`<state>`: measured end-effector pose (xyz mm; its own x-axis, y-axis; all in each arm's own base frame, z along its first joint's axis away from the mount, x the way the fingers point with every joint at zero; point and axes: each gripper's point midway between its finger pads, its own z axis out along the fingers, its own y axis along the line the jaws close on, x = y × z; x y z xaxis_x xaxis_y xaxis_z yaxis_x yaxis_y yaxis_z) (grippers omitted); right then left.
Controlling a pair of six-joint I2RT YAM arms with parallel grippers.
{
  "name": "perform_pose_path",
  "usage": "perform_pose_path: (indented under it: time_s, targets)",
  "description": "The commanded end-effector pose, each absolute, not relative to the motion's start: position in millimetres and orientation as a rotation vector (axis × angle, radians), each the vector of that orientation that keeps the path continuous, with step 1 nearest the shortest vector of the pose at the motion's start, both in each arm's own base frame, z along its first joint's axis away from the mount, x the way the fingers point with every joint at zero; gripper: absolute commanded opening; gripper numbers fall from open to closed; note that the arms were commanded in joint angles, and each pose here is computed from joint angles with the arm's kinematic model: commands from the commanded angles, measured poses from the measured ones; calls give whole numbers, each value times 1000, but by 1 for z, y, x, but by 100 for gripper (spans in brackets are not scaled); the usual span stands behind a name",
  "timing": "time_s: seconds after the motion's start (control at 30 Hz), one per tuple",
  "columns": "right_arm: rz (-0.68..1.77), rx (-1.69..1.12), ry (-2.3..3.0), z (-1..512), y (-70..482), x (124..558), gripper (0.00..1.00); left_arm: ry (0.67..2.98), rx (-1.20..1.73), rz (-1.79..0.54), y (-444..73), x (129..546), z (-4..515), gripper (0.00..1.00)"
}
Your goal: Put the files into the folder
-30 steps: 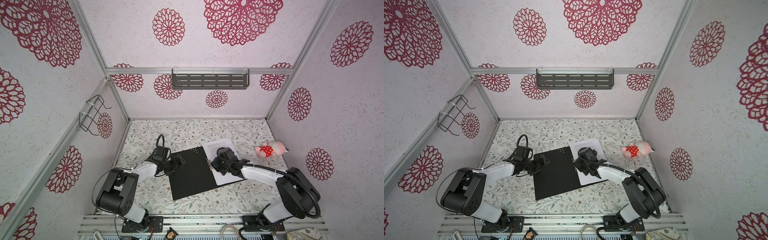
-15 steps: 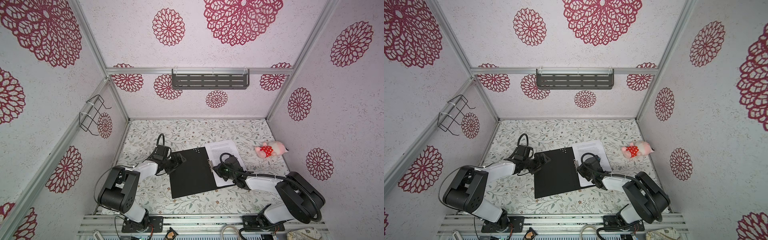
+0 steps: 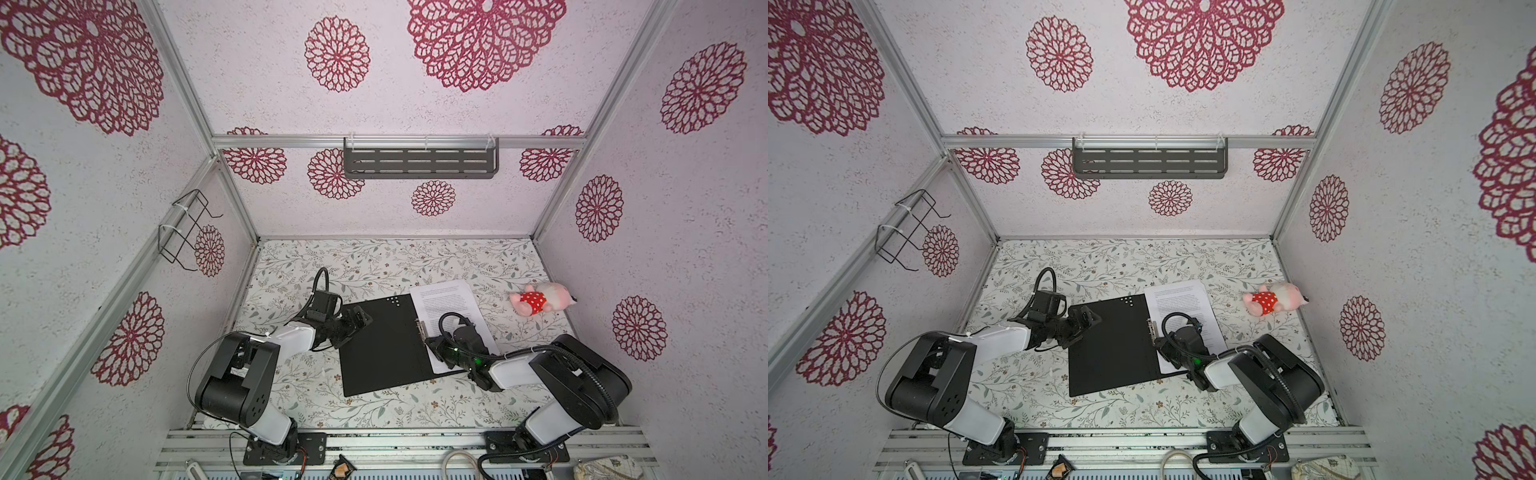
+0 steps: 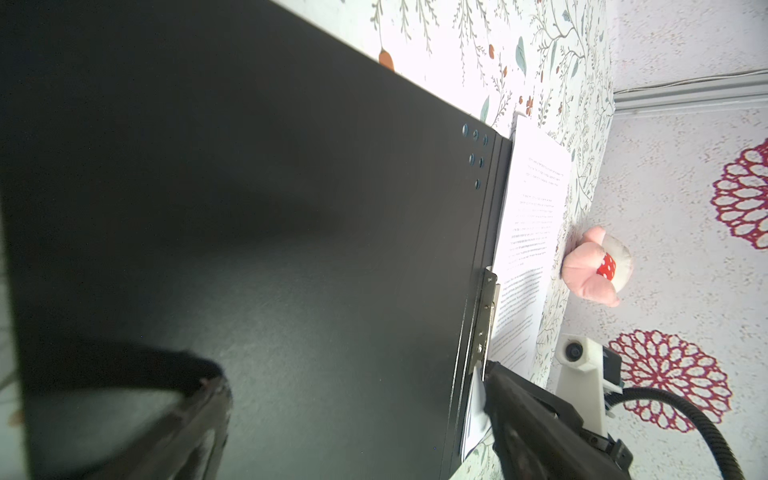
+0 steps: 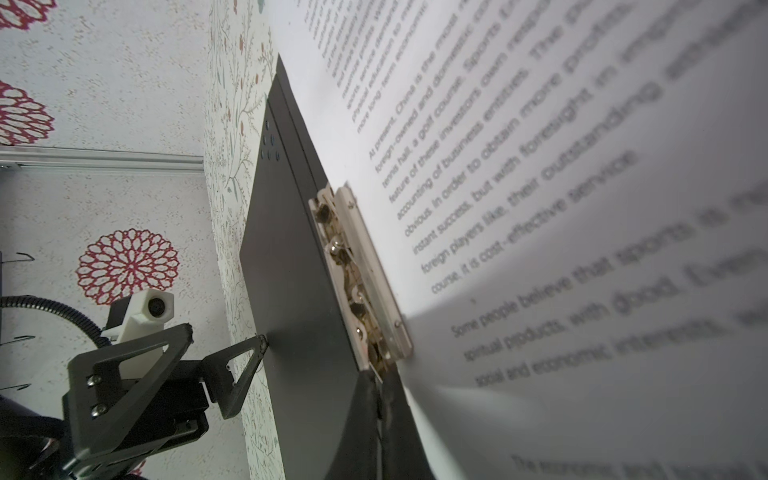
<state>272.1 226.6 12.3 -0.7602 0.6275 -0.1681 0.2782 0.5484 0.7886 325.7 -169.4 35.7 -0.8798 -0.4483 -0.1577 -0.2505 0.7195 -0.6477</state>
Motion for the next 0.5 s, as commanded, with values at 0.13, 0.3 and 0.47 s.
perform_pose_path:
  time_s: [0.13, 0.3, 0.47]
  targets:
    - [400, 951, 2665, -99, 127, 195, 0, 2859, -758, -573, -124, 268, -34, 99]
    - [415, 941, 2689, -108, 132, 194, 0, 2863, -754, -569, -125, 267, -35, 100]
    - [549, 913, 2693, -100, 151, 197, 0, 2862, -738, -574, -127, 268, -32, 100]
